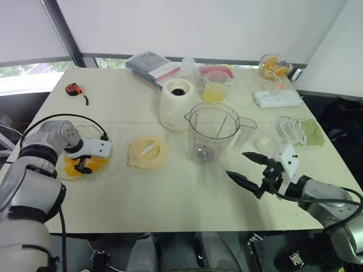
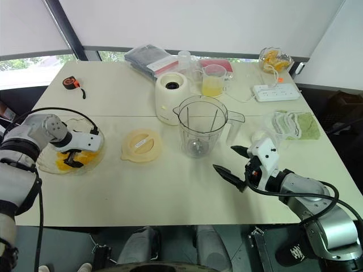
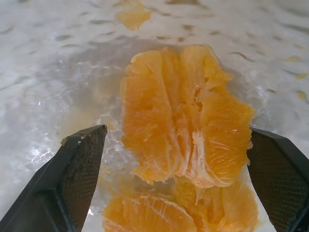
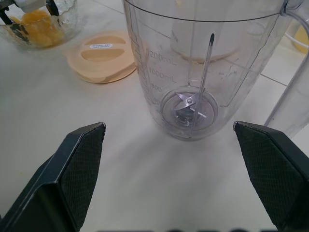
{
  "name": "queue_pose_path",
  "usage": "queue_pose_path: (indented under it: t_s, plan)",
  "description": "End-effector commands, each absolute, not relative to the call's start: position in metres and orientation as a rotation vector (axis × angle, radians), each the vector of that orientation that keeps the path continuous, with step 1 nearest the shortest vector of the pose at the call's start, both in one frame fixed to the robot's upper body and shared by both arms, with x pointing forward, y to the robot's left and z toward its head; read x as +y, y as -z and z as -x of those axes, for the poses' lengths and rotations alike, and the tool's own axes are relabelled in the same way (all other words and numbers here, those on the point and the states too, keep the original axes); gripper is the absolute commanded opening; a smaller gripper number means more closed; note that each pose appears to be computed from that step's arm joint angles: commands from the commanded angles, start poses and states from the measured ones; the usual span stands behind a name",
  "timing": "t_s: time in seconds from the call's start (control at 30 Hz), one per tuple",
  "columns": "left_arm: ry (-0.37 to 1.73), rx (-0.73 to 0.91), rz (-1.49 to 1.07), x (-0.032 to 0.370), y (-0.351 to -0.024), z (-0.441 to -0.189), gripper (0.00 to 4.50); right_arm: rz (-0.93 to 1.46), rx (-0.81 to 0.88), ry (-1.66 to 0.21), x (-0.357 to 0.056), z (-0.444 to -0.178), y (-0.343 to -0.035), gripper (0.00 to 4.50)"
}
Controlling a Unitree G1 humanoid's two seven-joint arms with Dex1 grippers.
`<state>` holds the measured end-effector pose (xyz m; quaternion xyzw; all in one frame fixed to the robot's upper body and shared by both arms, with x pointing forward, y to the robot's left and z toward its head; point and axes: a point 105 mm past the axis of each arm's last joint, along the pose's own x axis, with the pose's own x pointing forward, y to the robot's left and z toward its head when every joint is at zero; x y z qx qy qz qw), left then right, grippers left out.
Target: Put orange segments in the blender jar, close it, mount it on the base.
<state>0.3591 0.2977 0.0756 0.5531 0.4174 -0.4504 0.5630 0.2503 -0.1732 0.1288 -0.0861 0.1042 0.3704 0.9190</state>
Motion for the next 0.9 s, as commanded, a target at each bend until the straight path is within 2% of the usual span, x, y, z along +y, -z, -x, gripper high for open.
queue_pose_path:
  t_s: [0.03,0.2,0.67,0.77,0.9]
  plan:
    - [1.076,0.946,-1.256,0.286,-0.073,-0.362,4.50,0.209,0.173,-0.774,-0.170,-0.249,-0.138,4.46]
    - [1.084,0.950,-1.171,0.277,-0.068,-0.362,4.50,0.215,0.173,-0.770,-0.170,-0.249,-0.138,4.46]
    - [1.090,0.966,-1.193,0.279,-0.063,-0.359,4.50,0.224,0.169,-0.762,-0.170,-0.251,-0.138,4.46]
    - [1.077,0.971,-1.202,0.282,-0.064,-0.359,3.68,0.224,0.167,-0.763,-0.170,-0.251,-0.138,4.50]
    - [1.061,0.983,-1.201,0.285,-0.064,-0.359,1.69,0.227,0.166,-0.763,-0.170,-0.252,-0.138,4.50]
